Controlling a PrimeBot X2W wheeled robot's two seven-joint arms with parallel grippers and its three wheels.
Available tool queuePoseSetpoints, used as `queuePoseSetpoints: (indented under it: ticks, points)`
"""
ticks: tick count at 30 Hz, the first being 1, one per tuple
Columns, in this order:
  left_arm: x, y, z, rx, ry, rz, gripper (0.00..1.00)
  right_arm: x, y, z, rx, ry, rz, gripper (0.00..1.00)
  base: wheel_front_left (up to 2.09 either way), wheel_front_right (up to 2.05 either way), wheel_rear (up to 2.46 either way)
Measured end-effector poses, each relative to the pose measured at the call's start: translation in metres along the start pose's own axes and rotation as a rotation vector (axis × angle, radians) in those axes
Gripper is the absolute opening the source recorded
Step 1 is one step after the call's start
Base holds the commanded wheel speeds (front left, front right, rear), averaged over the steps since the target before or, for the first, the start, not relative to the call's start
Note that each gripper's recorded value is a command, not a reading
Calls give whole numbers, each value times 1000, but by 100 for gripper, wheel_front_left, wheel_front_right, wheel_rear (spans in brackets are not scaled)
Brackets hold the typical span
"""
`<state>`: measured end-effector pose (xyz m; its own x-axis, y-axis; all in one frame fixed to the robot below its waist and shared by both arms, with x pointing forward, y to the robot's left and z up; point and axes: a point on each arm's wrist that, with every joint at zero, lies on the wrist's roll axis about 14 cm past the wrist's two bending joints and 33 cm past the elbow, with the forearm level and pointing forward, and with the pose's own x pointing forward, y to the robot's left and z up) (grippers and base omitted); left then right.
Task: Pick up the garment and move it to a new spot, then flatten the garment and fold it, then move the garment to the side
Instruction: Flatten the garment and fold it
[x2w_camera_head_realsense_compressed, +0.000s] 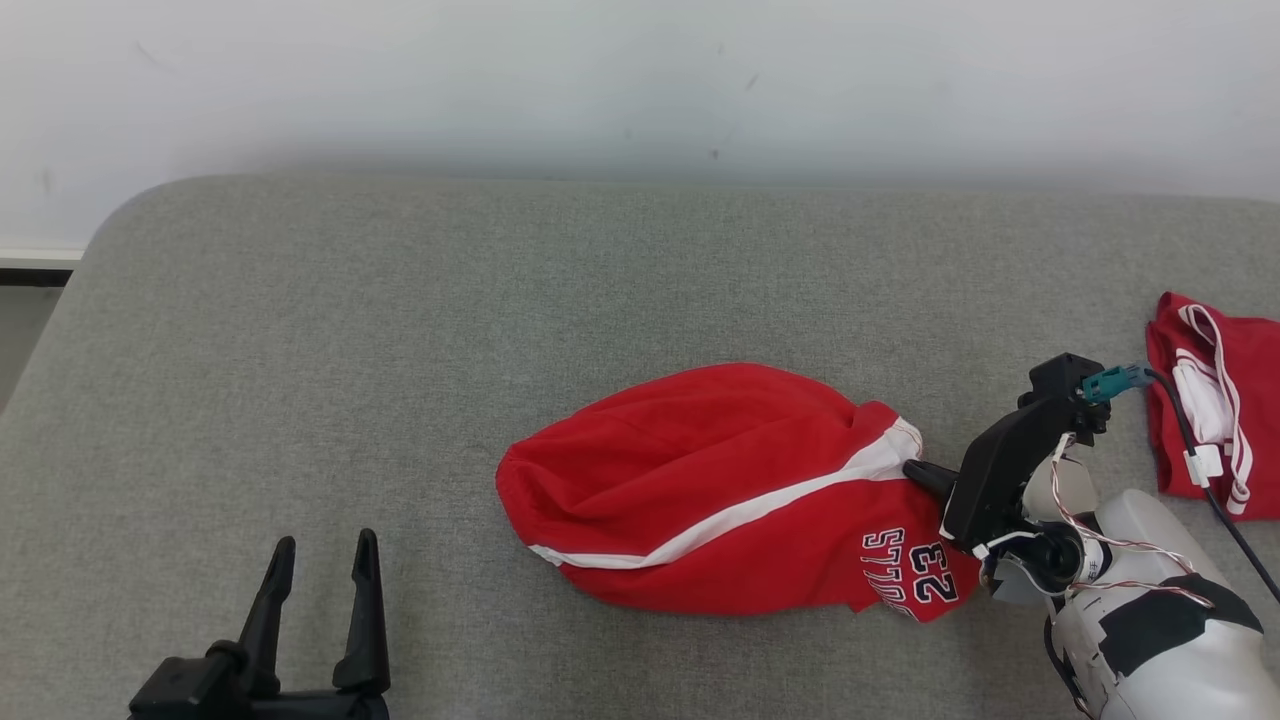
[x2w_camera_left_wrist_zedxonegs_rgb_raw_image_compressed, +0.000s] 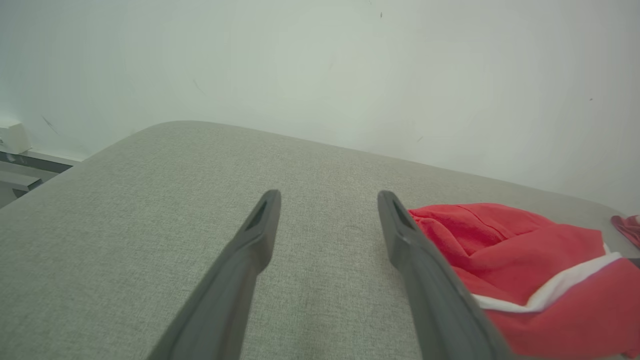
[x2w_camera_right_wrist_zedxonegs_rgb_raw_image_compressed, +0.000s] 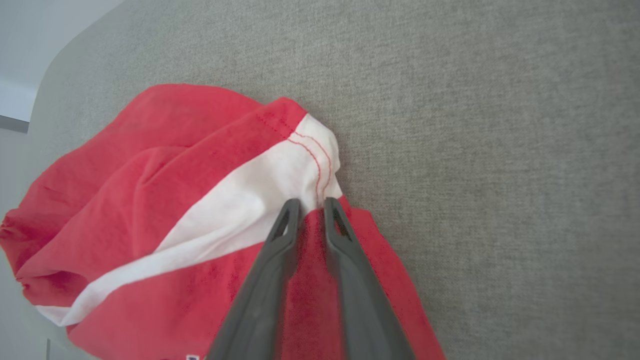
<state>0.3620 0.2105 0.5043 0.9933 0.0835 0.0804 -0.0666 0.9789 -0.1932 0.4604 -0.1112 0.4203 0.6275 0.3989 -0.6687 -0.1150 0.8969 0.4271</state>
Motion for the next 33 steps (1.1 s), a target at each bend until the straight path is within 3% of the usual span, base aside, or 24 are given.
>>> queuePoseSetpoints:
  ticks: [1, 8, 16, 27, 28, 29, 33]
  points:
    - [0, 0, 0, 0, 1, 0, 100, 0, 0, 0, 1, 1, 2, 0, 0, 0, 0]
    - [2, 0, -1, -2, 1, 1, 100, -5, -3, 7, -26, -36, -5, 0, 0, 0, 0]
    - [-3, -4, 3, -7, -9, -7, 100, -33, -2, 16, -25, -216, 35, 0, 0, 0, 0]
    - [-4, -15, 6, -27, -20, -28, 100, -89, -37, -50, 113, -335, -43, 0, 0, 0, 0]
    - [-4, -17, 6, -27, -20, -32, 100, -90, -38, -57, 111, -326, -55, 14, 0, 0, 0]
    - [-4, -18, 6, -28, -21, -36, 100, -93, -41, -62, 109, -323, -75, 100, 0, 0, 0]
    - [-4, -20, 8, -29, -27, -43, 100, -104, -50, -65, 65, -356, -139, 100, 0, 0, 0]
